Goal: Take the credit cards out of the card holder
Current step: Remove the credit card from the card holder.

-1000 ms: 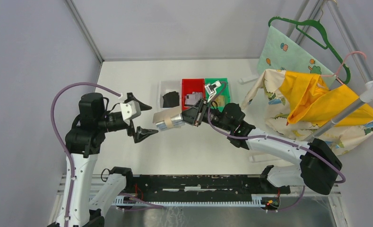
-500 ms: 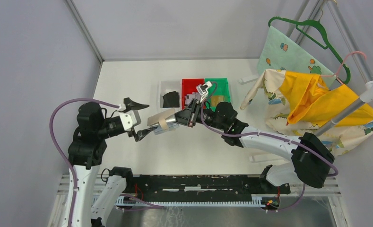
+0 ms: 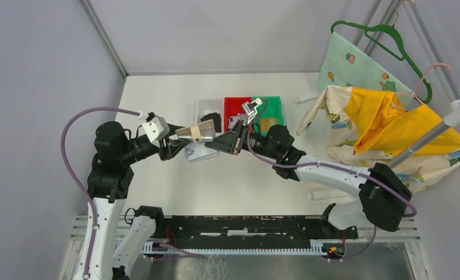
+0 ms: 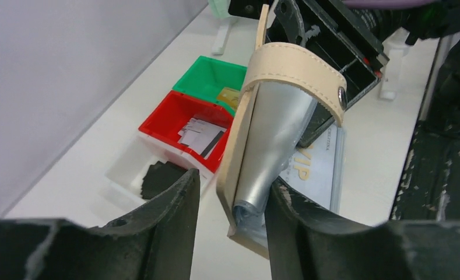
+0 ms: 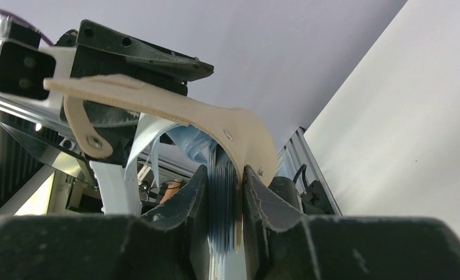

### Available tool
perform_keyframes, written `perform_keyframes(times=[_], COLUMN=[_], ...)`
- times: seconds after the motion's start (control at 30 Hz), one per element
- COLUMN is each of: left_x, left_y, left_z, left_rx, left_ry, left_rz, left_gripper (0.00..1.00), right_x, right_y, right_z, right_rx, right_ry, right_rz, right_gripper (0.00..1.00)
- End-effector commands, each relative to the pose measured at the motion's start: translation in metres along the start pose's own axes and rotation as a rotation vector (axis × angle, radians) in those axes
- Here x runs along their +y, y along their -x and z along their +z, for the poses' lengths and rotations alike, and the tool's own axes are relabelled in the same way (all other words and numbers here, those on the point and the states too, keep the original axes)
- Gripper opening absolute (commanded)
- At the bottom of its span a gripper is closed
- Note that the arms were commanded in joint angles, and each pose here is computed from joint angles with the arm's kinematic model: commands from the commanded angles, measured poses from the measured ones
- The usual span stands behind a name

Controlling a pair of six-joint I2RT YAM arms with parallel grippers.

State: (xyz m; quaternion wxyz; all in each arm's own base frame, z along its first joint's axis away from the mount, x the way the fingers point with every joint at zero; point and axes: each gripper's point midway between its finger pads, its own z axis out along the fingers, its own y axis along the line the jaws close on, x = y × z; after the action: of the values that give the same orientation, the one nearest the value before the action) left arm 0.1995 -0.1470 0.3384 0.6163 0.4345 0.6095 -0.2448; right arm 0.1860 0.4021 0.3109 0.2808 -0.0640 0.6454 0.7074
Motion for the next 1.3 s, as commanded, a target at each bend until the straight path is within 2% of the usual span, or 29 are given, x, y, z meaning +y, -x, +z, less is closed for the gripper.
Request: perform_keyframes(times=[0.0,0.1,0.23,0.33,0.47,0.77,1.03,1.17,1.27], left_x=[0.003,-0.005,-0.011,-0.016,-0.019,-0.023,-0.027,-0.029,-0.034], left_y=[0.029,0.032,0.035,0.042,0.052,0.060,0.070,0.074,0.078], left_z=[0.008,0.012,0.014,0.015,0.014,0.013,0.013,0.011,0.008], left_rx=[-0.070,-0.073,-0.071,-0.070,-0.075,-0.073,-0.063,-0.061,-0.063], left_ry=[-0.029,-0.088,-0.133,-0.172,-0.206,-0.243,-0.292,-0.315,-0.336], left_rz=[-0.178,-0.295,-0.423,-0.477,-0.526,-0.609,-0.697,-0.715,-0.714], left_gripper=[0.45,0.29,0.09,0.02,0.02,0.02,0.02,0.02,0.02], right_x=[0.053,0.057,0.063,0.067,0.068,0.067,0.059,0.059,0.058], right_y=[0.009,0.009,0.009,0.009,0.008,0.002,-0.008,-0.002,0.008], right_z=[0.001,-0.001,-0.004,-0.010,-0.015,-0.020,-0.032,-0.034,-0.033], right_rx=[-0.010,-0.008,-0.016,-0.031,-0.044,-0.033,-0.023,-0.042,-0.062], right_ry=[0.182,0.205,0.242,0.268,0.291,0.317,0.317,0.301,0.274], right_rz=[-0.055,-0.066,-0.090,-0.133,-0.170,-0.234,-0.386,-0.529,-0.600], right_gripper=[0.08,0.15,0.30,0.50,0.63,0.58,0.65,0.72,0.71])
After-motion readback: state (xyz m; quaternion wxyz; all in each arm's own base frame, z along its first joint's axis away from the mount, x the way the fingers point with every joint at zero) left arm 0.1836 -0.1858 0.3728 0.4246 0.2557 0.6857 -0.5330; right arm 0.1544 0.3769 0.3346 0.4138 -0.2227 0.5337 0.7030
